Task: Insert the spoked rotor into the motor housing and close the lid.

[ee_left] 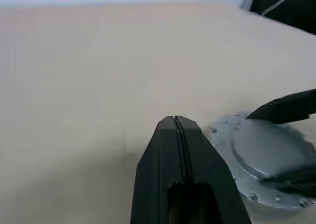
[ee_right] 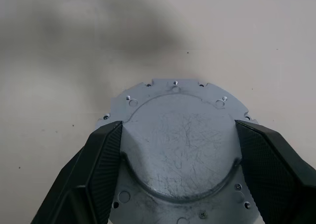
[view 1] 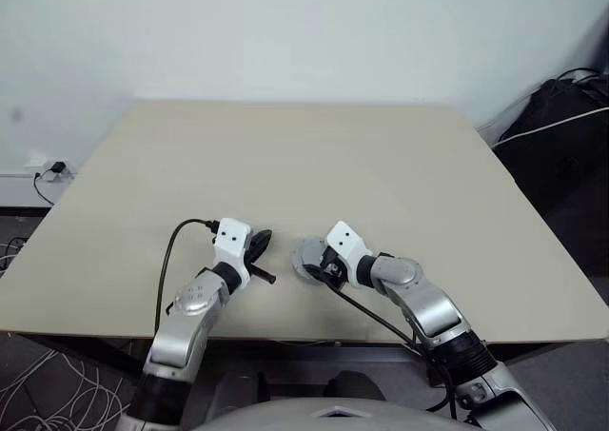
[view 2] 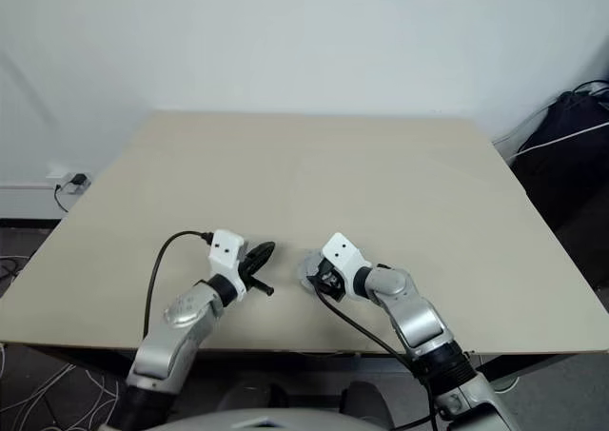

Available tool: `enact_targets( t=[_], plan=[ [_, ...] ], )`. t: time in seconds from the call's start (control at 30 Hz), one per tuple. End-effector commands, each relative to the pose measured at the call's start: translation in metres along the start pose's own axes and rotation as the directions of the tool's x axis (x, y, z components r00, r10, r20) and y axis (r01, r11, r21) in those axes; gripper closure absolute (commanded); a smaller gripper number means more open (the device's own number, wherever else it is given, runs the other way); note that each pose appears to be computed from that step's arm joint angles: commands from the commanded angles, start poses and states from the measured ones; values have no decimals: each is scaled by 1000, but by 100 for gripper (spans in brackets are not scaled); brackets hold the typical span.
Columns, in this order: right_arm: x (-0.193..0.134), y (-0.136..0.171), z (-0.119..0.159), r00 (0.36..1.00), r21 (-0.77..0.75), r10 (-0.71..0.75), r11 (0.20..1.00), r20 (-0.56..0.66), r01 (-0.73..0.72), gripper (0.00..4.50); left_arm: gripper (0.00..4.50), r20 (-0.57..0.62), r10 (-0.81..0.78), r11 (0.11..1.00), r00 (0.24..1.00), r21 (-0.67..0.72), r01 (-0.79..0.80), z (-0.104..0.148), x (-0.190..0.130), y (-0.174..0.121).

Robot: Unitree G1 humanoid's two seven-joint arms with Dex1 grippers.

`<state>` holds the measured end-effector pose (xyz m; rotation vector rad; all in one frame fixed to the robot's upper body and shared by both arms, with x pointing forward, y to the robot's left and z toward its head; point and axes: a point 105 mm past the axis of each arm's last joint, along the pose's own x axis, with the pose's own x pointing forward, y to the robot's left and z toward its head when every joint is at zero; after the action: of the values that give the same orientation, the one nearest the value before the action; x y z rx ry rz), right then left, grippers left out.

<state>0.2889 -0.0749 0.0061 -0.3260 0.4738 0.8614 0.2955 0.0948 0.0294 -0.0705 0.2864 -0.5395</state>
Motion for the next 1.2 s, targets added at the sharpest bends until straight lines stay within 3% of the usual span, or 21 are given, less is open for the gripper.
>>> enact_targets(
  t=[0.03, 0.47, 0.8, 1.17, 1.2],
  plan=[
    [1, 2, -14, 998, 23, -9, 1000, -57, 10, 127, 450, -34, -71, 993, 997, -100, 67, 5, 14, 2],
    [1, 6, -12, 999, 38, -20, 999, -44, 22, 127, 450, -173, -333, 930, 927, -221, 293, 5, 43, -17],
    [1, 7, -11, 999, 44, -28, 999, -41, 30, 127, 450, -286, -363, 926, 887, -214, 311, -12, 46, -25],
    [-2, 12, -5, 1000, 83, -18, 996, 2, 18, 127, 450, -333, -356, 930, 873, -218, 296, -25, 45, -32],
    [-3, 13, -2, 1000, 98, -16, 995, 17, 15, 92, 450, -334, -357, 930, 872, -219, 297, -26, 45, -32]
  ],
)
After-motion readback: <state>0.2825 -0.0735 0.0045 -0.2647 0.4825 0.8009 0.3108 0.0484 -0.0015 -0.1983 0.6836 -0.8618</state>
